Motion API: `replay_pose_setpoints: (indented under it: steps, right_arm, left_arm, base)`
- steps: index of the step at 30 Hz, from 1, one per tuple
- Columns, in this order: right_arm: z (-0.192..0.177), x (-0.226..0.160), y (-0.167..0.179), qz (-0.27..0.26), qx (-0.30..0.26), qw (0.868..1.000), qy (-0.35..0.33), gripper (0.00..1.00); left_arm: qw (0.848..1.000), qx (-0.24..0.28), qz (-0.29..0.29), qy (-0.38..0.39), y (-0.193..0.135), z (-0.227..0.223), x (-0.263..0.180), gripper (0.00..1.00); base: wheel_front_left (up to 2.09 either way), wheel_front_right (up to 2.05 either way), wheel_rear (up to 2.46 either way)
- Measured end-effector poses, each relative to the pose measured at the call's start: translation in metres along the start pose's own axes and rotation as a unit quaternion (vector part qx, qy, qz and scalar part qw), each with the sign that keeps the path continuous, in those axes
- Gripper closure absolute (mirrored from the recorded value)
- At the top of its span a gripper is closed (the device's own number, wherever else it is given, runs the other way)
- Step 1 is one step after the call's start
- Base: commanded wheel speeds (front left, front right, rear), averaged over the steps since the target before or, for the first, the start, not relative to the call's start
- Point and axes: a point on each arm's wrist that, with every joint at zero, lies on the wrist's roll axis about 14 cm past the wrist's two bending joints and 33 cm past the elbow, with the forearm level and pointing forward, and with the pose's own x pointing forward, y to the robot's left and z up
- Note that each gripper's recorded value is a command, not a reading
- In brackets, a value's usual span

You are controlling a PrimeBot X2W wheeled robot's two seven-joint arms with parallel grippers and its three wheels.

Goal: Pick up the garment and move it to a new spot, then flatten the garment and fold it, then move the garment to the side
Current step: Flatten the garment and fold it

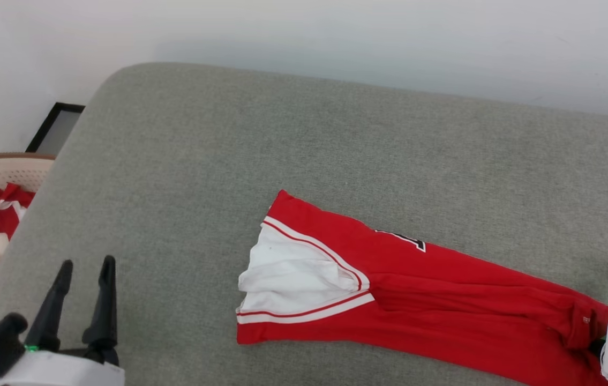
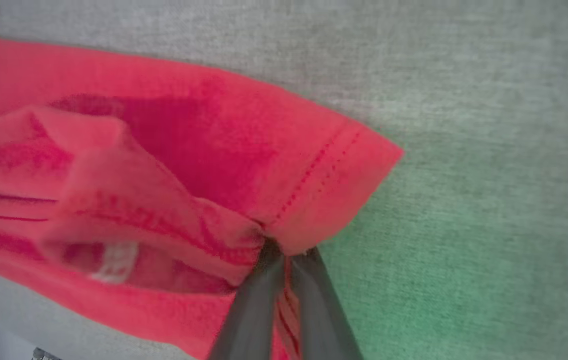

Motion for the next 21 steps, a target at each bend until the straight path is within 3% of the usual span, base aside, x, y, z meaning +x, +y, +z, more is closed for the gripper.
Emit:
replay_pose_setpoints:
  steps: [10, 21]
  right_arm:
    - [0.016, -0.002, -0.013, -0.004, 0.001, 1.0, -0.022, 1.0]
    - [0.029, -0.039, -0.106, -0.106, 0.081, 0.988, -0.074, 1.0]
  left_arm:
    - [1.0, -0.007, 0.019, -0.008, 0.011, -0.006, -0.01, 0.0]
    - [1.0, -0.011, -0.003, -0.007, 0.0, -0.014, -0.003, 0.0]
  base:
    - [0.0, 0.0, 0.0]
    - [0.0, 0.0, 0.0]
